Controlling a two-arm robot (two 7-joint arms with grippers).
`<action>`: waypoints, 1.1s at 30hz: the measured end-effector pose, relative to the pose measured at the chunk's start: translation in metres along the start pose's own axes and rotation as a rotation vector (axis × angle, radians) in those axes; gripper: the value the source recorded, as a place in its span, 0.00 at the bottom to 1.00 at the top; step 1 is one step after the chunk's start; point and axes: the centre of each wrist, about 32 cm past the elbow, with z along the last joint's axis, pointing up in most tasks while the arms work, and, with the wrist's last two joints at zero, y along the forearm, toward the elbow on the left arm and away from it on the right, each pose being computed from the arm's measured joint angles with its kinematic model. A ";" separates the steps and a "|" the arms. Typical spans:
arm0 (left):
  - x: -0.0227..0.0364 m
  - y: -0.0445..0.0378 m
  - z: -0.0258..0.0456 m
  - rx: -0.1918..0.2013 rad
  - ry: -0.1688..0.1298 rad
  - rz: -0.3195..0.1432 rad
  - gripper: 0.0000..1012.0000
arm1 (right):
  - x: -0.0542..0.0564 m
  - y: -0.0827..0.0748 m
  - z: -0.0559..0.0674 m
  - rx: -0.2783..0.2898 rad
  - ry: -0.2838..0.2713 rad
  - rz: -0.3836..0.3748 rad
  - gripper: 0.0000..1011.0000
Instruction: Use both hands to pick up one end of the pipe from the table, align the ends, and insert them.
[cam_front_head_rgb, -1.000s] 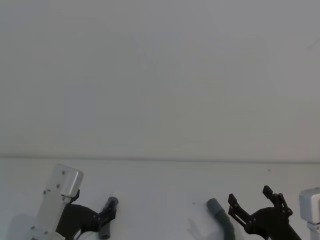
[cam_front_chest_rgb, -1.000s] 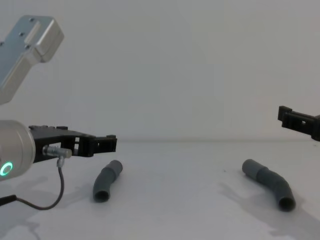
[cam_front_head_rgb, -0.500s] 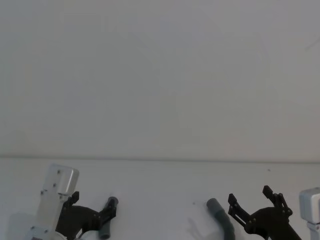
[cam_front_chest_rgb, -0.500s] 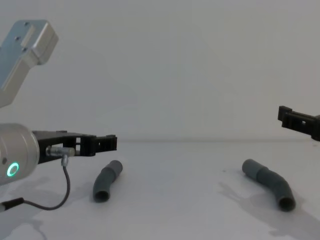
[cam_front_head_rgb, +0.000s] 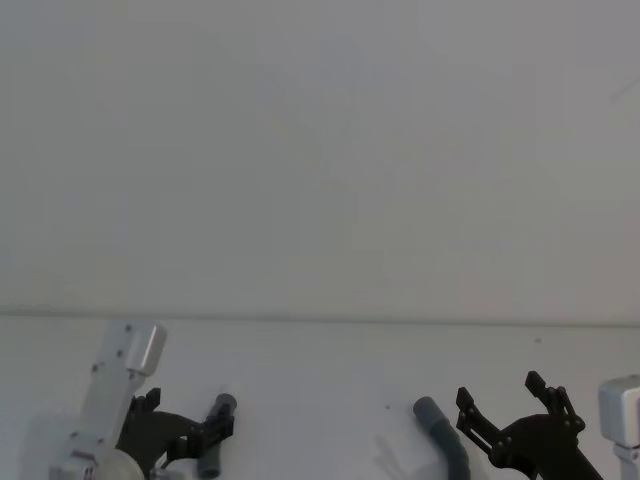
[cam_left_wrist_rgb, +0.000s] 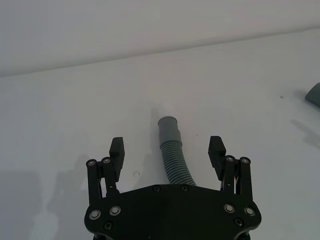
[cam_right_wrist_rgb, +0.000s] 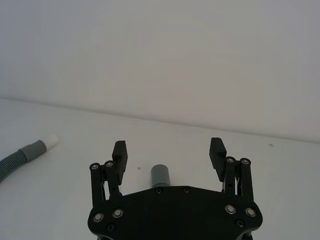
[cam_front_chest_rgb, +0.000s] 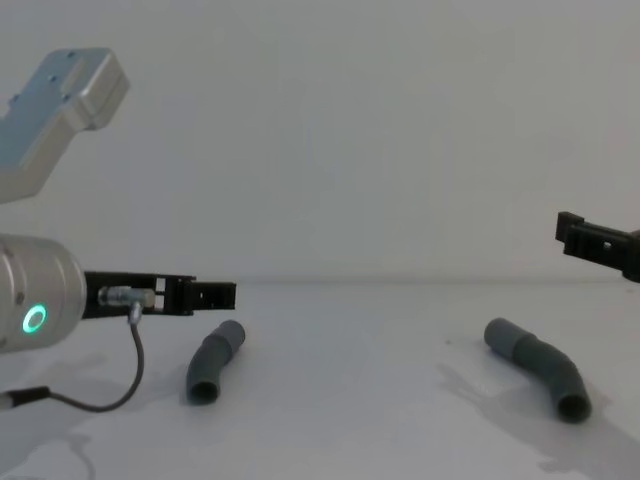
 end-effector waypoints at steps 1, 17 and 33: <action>0.0003 -0.0006 0.0015 0.008 -0.004 -0.003 0.99 | 0.000 0.000 0.000 0.000 0.000 0.000 0.99; 0.0053 -0.0206 0.0160 0.091 -0.013 -0.033 0.99 | 0.000 0.000 0.000 0.000 0.000 0.000 0.99; 0.0035 -0.0352 0.0196 0.135 0.011 -0.053 0.99 | 0.000 0.000 0.000 0.000 0.000 0.000 0.99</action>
